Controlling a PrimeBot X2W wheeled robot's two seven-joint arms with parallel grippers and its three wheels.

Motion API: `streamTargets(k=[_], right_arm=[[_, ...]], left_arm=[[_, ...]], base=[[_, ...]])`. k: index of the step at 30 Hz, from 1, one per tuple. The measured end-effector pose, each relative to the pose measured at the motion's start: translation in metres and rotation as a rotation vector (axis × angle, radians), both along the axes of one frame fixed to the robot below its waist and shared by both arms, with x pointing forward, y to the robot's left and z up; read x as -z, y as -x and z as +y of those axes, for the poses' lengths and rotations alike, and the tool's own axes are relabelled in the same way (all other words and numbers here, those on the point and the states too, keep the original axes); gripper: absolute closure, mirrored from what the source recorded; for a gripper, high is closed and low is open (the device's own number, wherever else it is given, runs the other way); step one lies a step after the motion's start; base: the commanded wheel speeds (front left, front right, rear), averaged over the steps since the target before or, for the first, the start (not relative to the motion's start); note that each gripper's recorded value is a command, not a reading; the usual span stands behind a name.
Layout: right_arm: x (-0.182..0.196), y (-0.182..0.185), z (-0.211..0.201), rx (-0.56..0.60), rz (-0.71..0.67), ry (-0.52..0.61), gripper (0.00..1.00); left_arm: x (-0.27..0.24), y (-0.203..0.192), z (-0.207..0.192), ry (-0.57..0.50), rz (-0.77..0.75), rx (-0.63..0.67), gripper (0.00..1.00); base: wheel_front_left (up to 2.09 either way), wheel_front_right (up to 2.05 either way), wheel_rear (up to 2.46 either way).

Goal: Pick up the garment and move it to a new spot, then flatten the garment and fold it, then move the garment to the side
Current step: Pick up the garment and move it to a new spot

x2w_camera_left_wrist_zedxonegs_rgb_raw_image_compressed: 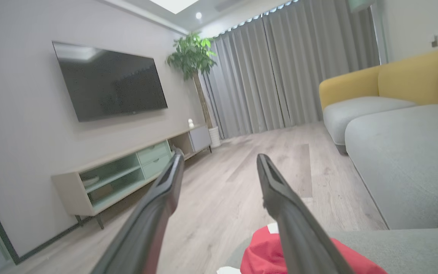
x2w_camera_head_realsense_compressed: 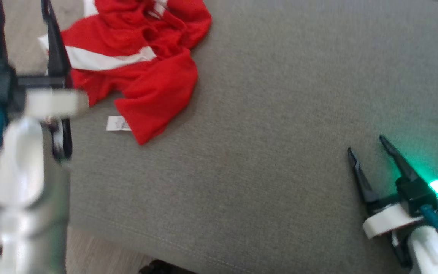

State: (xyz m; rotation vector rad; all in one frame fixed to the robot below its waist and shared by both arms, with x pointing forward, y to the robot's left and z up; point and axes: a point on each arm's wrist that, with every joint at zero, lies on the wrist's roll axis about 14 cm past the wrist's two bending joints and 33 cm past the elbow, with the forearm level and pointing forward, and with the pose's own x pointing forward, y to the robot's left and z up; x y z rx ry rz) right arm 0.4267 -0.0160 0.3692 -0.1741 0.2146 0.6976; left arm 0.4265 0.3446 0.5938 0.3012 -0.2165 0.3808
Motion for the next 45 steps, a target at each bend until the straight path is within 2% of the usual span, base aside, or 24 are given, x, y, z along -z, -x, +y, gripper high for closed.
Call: streamTargets(k=[6,8,12,15,19,20,21,25,31,37,42,44,45], right_arm=[[0.009,-0.017,-0.01,0.009,-0.02,-0.009,0.0],[0.011,-0.021,-0.013,0.013,-0.026,-0.016,0.0],[0.016,-0.025,-0.017,0.022,-0.031,-0.031,0.0],[0.018,-0.028,-0.02,0.033,-0.035,-0.041,0.0],[0.02,-0.033,-0.024,0.05,-0.041,-0.052,0.0],[0.021,-0.034,-0.025,0.052,-0.041,-0.055,0.0],[0.022,-0.034,-0.025,0.054,-0.041,-0.058,0.0],[0.021,-0.035,-0.023,0.052,-0.047,-0.067,0.0],[0.014,-0.035,-0.022,0.066,-0.045,-0.053,0.0],[-0.003,-0.034,-0.022,0.104,-0.045,-0.056,0.0],[-0.026,-0.014,-0.017,0.146,-0.037,-0.095,0.0],[-0.035,-0.005,-0.023,0.173,-0.043,-0.102,0.0],[-0.044,0.002,-0.035,0.209,-0.055,-0.102,0.0]], left_arm=[[0.041,-0.076,0.011,0.123,0.205,0.012,0.0],[0.066,-0.091,0.018,0.228,0.295,-0.012,0.0],[0.148,-0.088,0.02,0.432,0.573,-0.064,0.0],[0.194,-0.075,0.019,0.472,0.718,-0.1,0.0],[0.229,-0.072,0.009,0.495,0.813,-0.097,0.0],[0.232,-0.075,0.007,0.49,0.816,-0.093,0.48],[0.232,-0.078,0.007,0.473,0.811,-0.087,1.0],[0.218,-0.09,0.012,0.385,0.74,-0.079,1.0],[0.145,-0.123,0.012,0.233,0.569,-0.001,1.0],[0.072,-0.145,-0.004,0.143,0.432,0.084,1.0],[0.0,-0.156,-0.036,0.02,0.325,0.192,1.0],[-0.03,-0.16,-0.056,-0.018,0.27,0.247,1.0],[-0.059,-0.166,-0.081,-0.059,0.222,0.308,1.0]], base=[[0.0,0.0,0.0],[0.0,0.0,0.0],[0.0,0.0,0.0],[0.0,0.0,0.0],[0.0,0.0,0.0],[0.0,0.0,0.0],[0.0,0.0,0.0],[0.0,0.0,0.0],[0.0,0.0,0.0],[0.0,0.0,0.0],[0.0,0.0,0.0],[0.0,0.0,0.0],[0.0,0.0,0.0]])
